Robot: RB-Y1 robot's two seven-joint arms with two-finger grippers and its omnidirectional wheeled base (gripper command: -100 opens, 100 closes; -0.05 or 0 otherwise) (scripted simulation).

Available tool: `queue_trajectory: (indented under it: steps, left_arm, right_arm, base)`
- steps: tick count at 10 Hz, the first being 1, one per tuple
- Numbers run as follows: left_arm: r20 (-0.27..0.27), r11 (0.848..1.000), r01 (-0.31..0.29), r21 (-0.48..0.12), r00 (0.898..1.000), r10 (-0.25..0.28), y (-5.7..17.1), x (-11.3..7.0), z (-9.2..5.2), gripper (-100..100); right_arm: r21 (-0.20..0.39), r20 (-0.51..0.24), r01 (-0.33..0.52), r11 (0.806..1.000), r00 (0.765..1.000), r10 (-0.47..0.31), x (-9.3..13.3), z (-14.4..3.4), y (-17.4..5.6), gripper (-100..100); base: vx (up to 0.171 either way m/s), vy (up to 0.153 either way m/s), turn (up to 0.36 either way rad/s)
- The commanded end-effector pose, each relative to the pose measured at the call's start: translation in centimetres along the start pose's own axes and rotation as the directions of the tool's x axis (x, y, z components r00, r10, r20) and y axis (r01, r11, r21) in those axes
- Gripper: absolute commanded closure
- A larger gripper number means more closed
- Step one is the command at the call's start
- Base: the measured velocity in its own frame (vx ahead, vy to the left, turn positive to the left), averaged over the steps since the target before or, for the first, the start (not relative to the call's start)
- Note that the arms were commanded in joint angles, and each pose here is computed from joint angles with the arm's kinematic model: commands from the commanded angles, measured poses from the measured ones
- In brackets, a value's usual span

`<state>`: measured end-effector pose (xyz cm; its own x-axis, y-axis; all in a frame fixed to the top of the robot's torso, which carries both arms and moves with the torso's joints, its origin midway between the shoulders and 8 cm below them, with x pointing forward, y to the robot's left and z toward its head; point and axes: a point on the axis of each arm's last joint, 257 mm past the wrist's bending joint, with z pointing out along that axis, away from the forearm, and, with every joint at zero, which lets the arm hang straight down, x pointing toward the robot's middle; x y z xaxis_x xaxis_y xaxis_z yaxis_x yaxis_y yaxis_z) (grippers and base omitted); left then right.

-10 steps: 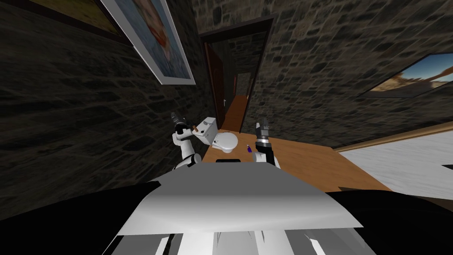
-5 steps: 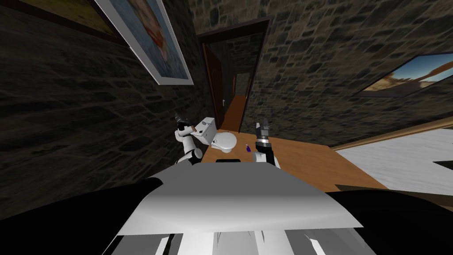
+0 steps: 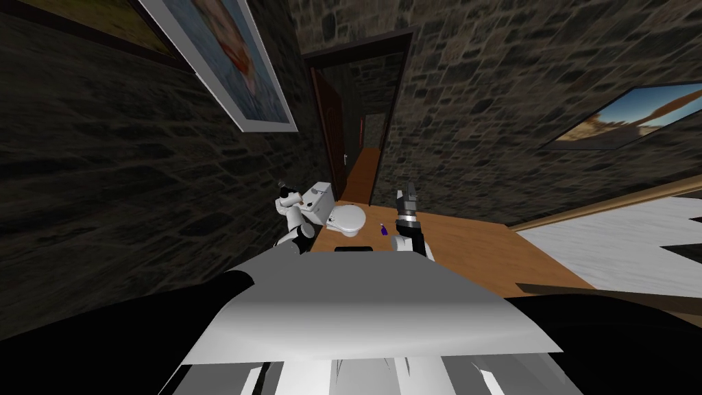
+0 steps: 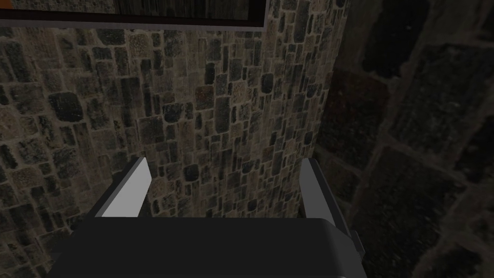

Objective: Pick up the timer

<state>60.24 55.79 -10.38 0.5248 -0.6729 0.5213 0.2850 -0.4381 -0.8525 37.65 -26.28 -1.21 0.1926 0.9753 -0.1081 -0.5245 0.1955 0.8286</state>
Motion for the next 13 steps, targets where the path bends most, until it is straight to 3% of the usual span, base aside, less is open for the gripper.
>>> queue_trajectory:
  steps: [1,2,4,5,8,9,10,12,13]
  left_arm:
    - [0.019,0.999,0.018,-0.048,1.0,-0.017,1.8,-0.3,0.4,-100]
    - [0.036,0.995,0.054,-0.082,0.998,-0.052,2.4,0.2,0.8,-100]
    - [0.042,0.993,0.053,-0.105,0.998,-0.049,3.6,-0.1,0.8,-100]
    - [0.061,0.985,0.087,-0.146,0.995,-0.079,4.6,0.4,1.1,-100]
    - [0.087,0.97,0.118,-0.214,0.991,-0.101,7.2,0.7,1.2,-100]
    - [0.105,0.956,0.147,-0.255,0.987,-0.124,8.4,1.3,1.2,-100]
    - [0.108,0.953,0.146,-0.266,0.987,-0.121,9.0,1.2,1.1,-100]
    - [0.143,0.917,0.196,-0.348,0.978,-0.155,11.7,2.3,0.8,-100]
    - [0.147,0.913,0.195,-0.359,0.977,-0.151,12.2,2.2,0.7,-100]
  right_arm:
    - [0.0,0.0,0.0,1.0,1.0,0.0,0.0,0.0,0.0,0]
    - [0.0,0.0,0.0,1.0,1.0,0.0,0.0,0.0,0.0,0]
    - [0.0,0.0,0.0,1.0,1.0,0.0,0.0,0.0,0.0,0]
    - [0.0,0.0,0.0,1.0,1.0,0.0,0.0,0.0,0.0,0]
    - [0.0,0.0,0.0,1.0,1.0,0.0,0.0,0.0,0.0,0]
    - [0.0,0.0,0.0,1.0,1.0,0.0,0.0,0.0,0.0,0]
    - [0.0,0.0,0.0,1.0,1.0,0.0,0.0,0.0,0.0,0]
    - [0.0,0.0,0.0,1.0,1.0,0.0,0.0,0.0,0.0,0]
    - [0.0,0.0,0.0,1.0,1.0,0.0,0.0,0.0,0.0,0]
  base:
    - [0.011,-0.009,-0.019]
    - [0.015,-0.005,-0.028]
    - [0.012,-0.002,-0.004]
    - [0.012,0.003,-0.016]
    - [0.021,0.004,-0.017]
    - [0.027,0.018,-0.013]
    - [0.025,0.016,-0.015]
    - [0.042,0.028,-0.017]
    - [0.041,0.035,-0.015]
